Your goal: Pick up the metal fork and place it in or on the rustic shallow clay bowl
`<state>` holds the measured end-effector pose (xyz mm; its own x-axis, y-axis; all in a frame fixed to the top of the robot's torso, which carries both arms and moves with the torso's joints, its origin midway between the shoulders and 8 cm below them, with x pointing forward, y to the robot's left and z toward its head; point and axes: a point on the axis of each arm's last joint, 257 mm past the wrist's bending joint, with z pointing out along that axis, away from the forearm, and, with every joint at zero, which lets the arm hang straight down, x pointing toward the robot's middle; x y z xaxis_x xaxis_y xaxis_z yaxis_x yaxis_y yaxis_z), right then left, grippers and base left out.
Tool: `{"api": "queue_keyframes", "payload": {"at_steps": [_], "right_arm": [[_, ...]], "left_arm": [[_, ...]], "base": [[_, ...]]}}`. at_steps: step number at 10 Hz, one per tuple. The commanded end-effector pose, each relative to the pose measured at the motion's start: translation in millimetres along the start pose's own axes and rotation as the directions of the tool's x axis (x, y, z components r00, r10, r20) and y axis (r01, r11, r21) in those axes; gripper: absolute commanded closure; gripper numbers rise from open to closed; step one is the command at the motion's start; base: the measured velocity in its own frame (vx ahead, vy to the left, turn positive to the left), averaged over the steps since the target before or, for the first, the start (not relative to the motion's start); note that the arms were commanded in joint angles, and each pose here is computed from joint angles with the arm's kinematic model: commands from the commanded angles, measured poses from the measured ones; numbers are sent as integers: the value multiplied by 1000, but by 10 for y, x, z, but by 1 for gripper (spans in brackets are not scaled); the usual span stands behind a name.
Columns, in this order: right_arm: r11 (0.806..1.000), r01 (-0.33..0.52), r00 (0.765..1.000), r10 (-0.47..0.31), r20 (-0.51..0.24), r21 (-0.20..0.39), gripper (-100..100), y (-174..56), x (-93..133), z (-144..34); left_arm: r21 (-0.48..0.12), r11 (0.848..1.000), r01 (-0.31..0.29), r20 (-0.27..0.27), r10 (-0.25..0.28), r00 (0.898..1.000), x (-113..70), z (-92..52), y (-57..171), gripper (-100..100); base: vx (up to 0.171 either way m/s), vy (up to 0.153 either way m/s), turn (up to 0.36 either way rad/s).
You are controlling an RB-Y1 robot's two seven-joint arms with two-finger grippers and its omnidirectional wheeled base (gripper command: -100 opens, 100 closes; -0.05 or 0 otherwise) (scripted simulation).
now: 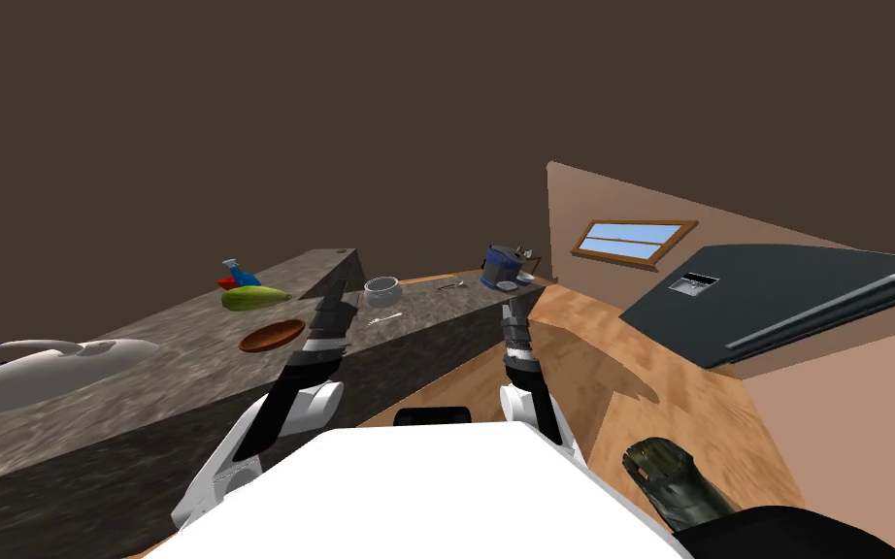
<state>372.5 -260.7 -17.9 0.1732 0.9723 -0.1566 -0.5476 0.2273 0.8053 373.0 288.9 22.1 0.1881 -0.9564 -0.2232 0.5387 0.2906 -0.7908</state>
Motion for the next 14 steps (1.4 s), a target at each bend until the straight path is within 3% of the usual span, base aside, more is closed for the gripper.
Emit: {"api": "queue_keyframes", "payload": {"at_steps": [1, 6, 12, 14], "right_arm": [[1000, 0, 1000, 0, 0, 0, 0, 0, 0, 0], [1000, 0, 1000, 0, 0, 0, 0, 0, 0, 0], [1000, 0, 1000, 0, 0, 0, 0, 0, 0, 0], [1000, 0, 1000, 0, 0, 0, 0, 0, 0, 0]], "left_arm": [[-36, 999, -4, -8, 4, 1000, -3, 20, 111, -100], [-147, 989, -31, -27, 27, 999, -139, 108, 480, -100], [-280, 959, -45, -25, 40, 999, -300, 134, 873, -100], [-335, 941, -49, -17, 45, 999, -401, 144, 1036, -100]], "base": [[-15, 0, -40], [-17, -2, -91], [-22, -3, -85], [-21, -4, -134]]}}
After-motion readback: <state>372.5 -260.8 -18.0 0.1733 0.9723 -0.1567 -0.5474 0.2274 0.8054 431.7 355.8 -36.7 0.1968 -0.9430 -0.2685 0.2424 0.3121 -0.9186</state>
